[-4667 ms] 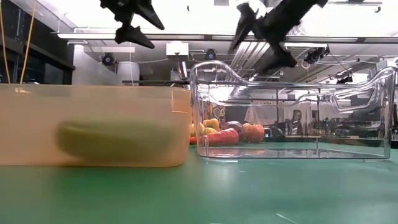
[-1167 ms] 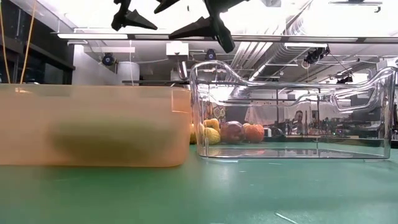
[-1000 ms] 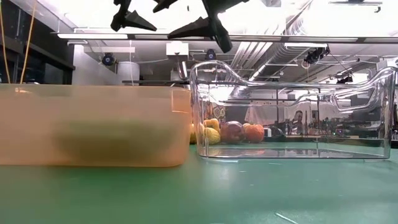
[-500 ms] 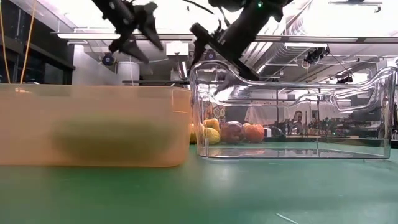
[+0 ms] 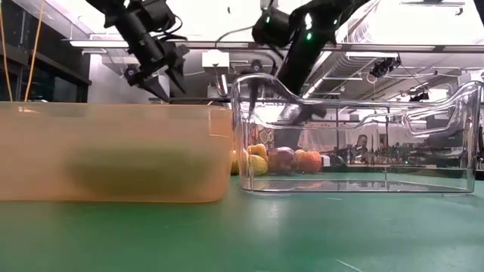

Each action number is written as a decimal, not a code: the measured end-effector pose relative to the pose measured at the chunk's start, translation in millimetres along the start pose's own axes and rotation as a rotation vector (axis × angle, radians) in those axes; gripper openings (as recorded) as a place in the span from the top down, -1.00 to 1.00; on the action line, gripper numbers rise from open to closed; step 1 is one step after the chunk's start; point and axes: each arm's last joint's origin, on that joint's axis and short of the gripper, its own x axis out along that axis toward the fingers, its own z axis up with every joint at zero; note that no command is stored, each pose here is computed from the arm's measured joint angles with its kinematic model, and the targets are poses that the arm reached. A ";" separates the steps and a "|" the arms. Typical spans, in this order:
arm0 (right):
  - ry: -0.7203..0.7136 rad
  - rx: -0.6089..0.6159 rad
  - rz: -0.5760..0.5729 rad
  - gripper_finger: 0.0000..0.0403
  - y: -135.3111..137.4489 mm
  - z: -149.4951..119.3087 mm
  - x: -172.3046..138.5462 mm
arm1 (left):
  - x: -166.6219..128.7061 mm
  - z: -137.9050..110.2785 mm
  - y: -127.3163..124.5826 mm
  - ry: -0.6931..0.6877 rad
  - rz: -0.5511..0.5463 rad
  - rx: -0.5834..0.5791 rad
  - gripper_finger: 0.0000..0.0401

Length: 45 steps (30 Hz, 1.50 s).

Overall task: Sort produce into baskets
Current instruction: Put the corn into the orange bin

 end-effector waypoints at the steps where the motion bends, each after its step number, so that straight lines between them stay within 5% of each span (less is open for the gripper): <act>1: 0.007 0.000 -0.013 -0.81 -2.1 1.4 5.7 | 0.2 1.2 4.1 -0.004 0.016 -0.007 -0.58; 13: 0.138 0.050 -0.037 -0.81 -17.9 14.7 48.4 | 0.8 3.2 23.5 0.015 0.080 -0.069 -0.58; 33: 0.045 0.147 -0.091 -0.78 -22.4 10.4 72.0 | 0.3 -3.5 24.0 0.076 0.102 -0.131 -0.58; 38: 0.038 0.148 -0.094 -0.44 -24.0 14.2 72.7 | 0.3 -4.1 17.0 0.076 0.065 -0.085 -0.58; 45: 0.114 0.112 -0.057 0.44 -20.5 8.2 71.2 | -0.6 -8.9 0.7 0.117 -0.049 -0.148 -0.58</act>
